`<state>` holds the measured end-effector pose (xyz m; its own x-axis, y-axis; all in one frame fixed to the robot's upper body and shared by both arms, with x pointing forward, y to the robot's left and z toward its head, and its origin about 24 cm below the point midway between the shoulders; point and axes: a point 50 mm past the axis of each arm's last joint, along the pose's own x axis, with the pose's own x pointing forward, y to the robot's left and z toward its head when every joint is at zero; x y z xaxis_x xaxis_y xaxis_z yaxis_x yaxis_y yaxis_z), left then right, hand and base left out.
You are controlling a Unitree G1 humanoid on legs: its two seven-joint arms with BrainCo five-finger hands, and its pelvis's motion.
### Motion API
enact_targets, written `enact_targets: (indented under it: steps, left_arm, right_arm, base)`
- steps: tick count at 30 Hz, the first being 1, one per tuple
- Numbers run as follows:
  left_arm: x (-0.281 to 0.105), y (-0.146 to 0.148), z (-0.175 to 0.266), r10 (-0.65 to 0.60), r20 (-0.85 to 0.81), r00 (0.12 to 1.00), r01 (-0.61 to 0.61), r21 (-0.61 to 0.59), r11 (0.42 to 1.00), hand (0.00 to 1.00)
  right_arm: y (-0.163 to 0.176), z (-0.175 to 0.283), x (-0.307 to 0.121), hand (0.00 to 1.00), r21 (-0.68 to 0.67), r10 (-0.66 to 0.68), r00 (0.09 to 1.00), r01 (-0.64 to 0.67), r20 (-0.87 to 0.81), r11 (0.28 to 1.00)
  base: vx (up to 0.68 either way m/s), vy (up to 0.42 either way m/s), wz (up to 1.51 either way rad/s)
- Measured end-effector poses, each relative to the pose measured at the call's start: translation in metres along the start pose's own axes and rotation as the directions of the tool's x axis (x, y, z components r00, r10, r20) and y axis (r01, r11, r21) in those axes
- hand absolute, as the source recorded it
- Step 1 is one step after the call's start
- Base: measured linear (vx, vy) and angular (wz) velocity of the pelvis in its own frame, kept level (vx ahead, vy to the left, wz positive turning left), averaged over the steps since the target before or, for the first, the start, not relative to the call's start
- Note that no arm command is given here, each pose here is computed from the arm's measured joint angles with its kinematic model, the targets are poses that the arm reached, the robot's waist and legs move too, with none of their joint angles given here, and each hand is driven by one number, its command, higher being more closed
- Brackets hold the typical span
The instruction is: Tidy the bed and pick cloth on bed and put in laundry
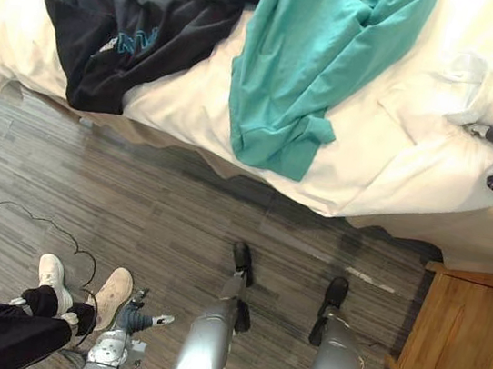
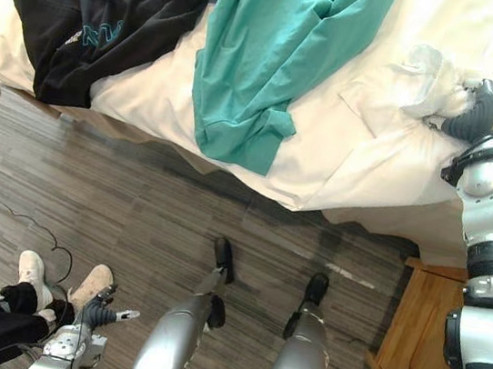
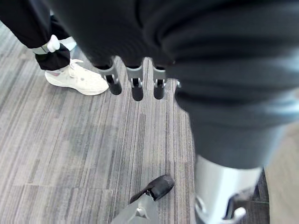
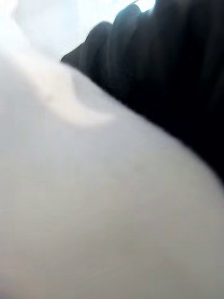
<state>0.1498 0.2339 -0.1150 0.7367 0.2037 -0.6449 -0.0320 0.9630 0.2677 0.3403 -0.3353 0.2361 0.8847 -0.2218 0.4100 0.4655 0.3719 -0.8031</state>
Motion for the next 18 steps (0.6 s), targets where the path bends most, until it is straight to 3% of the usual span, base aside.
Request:
enact_targets:
  steps: [5, 6, 9, 11, 15, 18]
  left_arm:
    - [-0.001, -0.009, -0.004, -0.014, -0.022, 1.000, 0.013, -0.014, 1.000, 0.00]
    - [-0.001, -0.008, -0.006, -0.010, -0.035, 0.999, 0.010, -0.002, 1.000, 0.00]
    - [-0.002, -0.008, -0.014, -0.005, -0.079, 0.997, 0.006, 0.015, 1.000, 0.00]
    - [-0.003, -0.008, -0.018, 0.005, -0.101, 0.995, -0.004, 0.008, 1.000, 0.00]
    - [-0.006, -0.015, -0.030, 0.005, -0.164, 0.986, -0.006, -0.006, 1.000, 0.00]
    - [-0.008, -0.018, -0.034, 0.013, -0.191, 0.981, -0.020, -0.039, 0.999, 0.00]
  right_arm:
    - [0.051, -0.029, -0.062, 1.00, 0.146, 0.074, 0.993, -0.061, -0.087, 0.987]
    - [0.067, -0.039, -0.081, 0.00, 0.185, 0.107, 0.985, -0.081, -0.136, 0.979]
    - [0.104, -0.068, -0.136, 0.00, 0.282, 0.202, 0.930, -0.114, -0.306, 0.953]
    - [0.111, -0.078, -0.151, 0.00, 0.314, 0.219, 0.903, -0.101, -0.370, 0.944]
    - [0.107, -0.104, -0.179, 0.00, 0.398, 0.170, 0.826, 0.070, -0.538, 0.915]
    - [0.094, -0.116, -0.189, 0.00, 0.449, 0.066, 0.759, 0.311, -0.648, 0.837]
  base:
    - [0.10, -0.038, 0.07]
    - [0.10, -0.049, -0.03]
    - [0.09, -0.033, -0.27]
    - [0.03, -0.011, -0.40]
    - [-0.01, 0.005, -0.31]
    - [0.00, -0.006, -0.08]
